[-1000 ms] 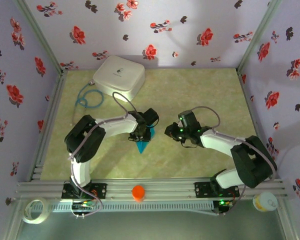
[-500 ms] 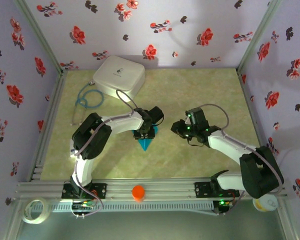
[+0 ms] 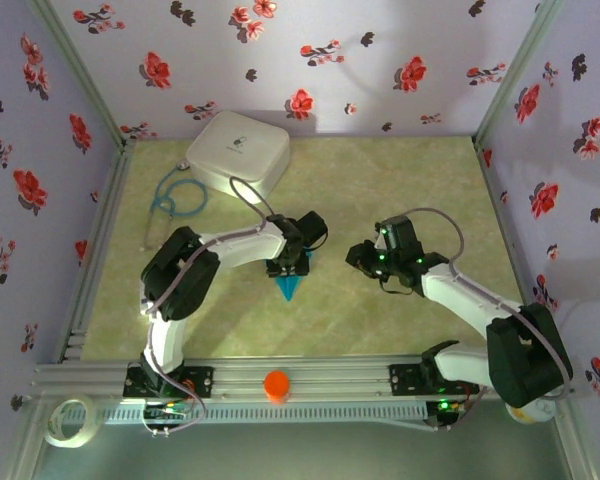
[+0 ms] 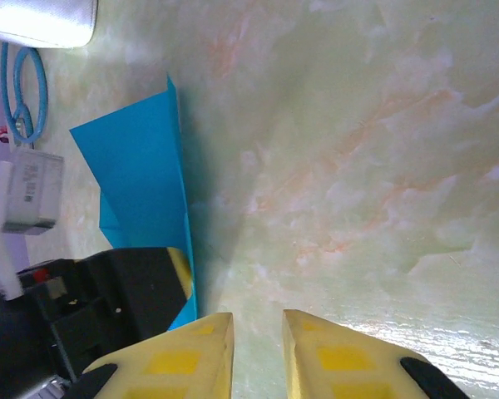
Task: Fold a paper plane with a square sheet of paper (pick it up from the middle)
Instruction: Move the paper plane to the center of the table, then reset both arms
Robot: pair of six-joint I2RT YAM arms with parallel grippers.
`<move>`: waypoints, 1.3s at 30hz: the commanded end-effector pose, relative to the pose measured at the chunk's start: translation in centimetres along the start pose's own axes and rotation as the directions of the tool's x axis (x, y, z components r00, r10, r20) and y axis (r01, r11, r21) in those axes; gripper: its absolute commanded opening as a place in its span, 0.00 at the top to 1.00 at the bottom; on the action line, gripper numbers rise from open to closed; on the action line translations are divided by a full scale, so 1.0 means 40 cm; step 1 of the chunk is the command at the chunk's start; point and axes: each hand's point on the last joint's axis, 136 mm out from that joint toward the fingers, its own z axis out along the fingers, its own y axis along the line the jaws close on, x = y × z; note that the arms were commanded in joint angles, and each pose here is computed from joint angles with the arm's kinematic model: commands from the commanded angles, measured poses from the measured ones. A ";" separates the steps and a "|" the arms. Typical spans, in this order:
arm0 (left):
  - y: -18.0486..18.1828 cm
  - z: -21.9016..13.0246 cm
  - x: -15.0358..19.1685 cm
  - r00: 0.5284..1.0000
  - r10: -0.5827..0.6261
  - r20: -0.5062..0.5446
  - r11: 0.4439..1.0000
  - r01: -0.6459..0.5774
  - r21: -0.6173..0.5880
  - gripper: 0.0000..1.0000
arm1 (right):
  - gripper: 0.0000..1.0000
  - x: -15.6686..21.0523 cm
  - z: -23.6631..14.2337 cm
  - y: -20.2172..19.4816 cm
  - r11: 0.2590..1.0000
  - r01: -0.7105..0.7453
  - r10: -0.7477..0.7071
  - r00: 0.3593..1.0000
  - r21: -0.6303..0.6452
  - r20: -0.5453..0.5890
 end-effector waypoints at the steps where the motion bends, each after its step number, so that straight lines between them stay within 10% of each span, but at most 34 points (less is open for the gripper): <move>1: 0.001 -0.081 -0.031 0.998 -0.015 0.068 1.000 0.014 0.024 0.50 | 0.76 -0.024 -0.024 0.019 1.000 0.029 -0.029 0.999 0.006 0.026; 12: 0.074 -0.228 -0.082 0.960 -0.022 0.278 0.997 -0.001 0.082 0.48 | 0.60 -0.151 -0.159 -0.027 0.951 0.098 -0.173 0.955 0.293 0.241; 24: 0.522 -0.284 -0.215 0.801 -0.031 0.598 0.990 0.105 -0.091 0.16 | 0.26 -0.369 -0.366 -0.188 0.554 0.017 -0.684 0.580 0.832 0.443; 28: 0.678 -0.291 -0.245 0.711 -0.145 0.688 0.959 0.272 -0.079 0.08 | 0.27 -0.388 -0.325 -0.242 0.542 0.013 -0.696 0.568 0.841 0.440; 39: 0.756 -0.199 -0.337 0.618 -0.011 0.786 0.967 0.206 -0.148 0.01 | 0.27 -0.465 -0.207 -0.332 0.694 0.140 -0.663 0.505 0.706 0.553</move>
